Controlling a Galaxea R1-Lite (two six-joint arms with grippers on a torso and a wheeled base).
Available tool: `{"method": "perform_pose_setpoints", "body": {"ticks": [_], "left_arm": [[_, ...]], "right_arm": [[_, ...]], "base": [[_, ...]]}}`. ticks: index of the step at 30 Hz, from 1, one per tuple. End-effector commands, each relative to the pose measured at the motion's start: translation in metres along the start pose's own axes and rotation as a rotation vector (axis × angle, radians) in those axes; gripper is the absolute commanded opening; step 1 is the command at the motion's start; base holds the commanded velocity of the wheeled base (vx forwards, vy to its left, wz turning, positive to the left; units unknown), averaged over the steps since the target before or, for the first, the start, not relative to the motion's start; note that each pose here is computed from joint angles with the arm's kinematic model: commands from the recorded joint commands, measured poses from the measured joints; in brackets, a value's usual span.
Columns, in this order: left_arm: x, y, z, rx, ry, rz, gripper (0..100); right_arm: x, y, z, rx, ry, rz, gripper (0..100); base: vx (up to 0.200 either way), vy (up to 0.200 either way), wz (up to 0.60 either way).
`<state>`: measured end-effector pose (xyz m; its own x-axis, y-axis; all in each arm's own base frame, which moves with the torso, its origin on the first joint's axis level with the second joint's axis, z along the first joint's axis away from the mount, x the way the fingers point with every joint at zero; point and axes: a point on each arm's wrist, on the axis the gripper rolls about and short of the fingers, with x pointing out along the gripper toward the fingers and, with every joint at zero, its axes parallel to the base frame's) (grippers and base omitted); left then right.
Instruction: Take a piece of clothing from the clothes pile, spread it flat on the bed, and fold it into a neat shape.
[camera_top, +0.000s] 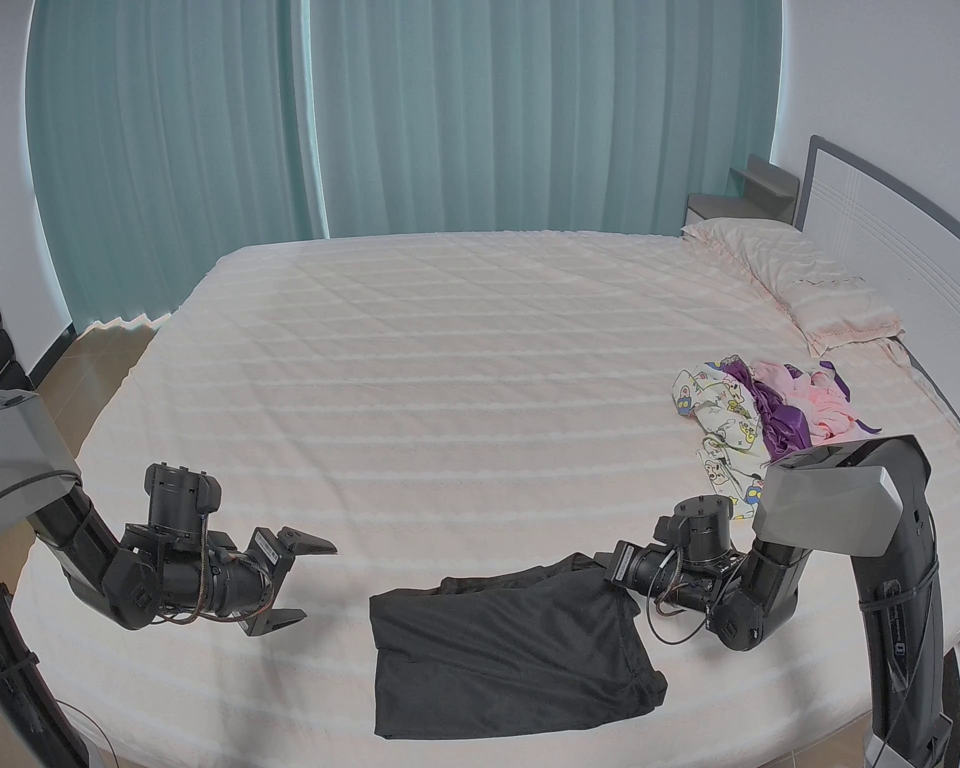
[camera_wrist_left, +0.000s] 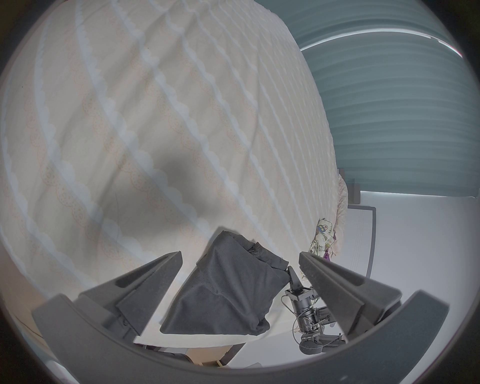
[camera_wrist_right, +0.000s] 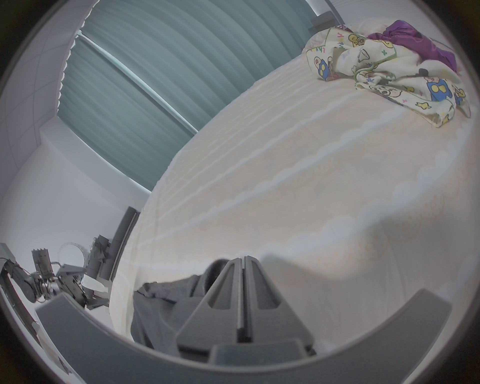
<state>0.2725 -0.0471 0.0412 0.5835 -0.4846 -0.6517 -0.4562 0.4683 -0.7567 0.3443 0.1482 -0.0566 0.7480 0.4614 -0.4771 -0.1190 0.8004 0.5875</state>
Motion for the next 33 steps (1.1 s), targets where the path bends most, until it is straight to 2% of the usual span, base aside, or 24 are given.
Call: {"method": "perform_pose_setpoints", "body": {"ticks": [1, 17, 31, 32, 33], "left_arm": [[0.0, 0.0, 0.0, -0.002, 0.0, 0.001, 100], [0.0, 0.0, 0.0, 0.0, 0.001, 0.001, 100], [0.0, 0.0, 0.0, 0.0, 0.001, 0.001, 100], [0.0, 0.0, 0.0, 0.0, 0.001, 0.001, 100], [0.0, 0.0, 0.0, 0.0, 0.001, 0.001, 100]], "right_arm": [[-0.002, 0.001, 0.005, 0.015, -0.031, 0.016, 0], [0.009, -0.002, 0.03, 0.02, -0.126, 0.054, 0], [0.02, -0.016, 0.03, 0.03, -0.13, 0.031, 0], [0.02, -0.016, 0.03, 0.03, -0.13, 0.031, 100], [0.02, -0.017, 0.03, 0.031, -0.128, 0.029, 100]], "base": [[0.0, 0.0, 0.0], [0.0, 0.0, 0.0], [0.0, 0.0, 0.0], [0.0, 0.0, 0.0], [0.0, 0.0, 0.0]]}}
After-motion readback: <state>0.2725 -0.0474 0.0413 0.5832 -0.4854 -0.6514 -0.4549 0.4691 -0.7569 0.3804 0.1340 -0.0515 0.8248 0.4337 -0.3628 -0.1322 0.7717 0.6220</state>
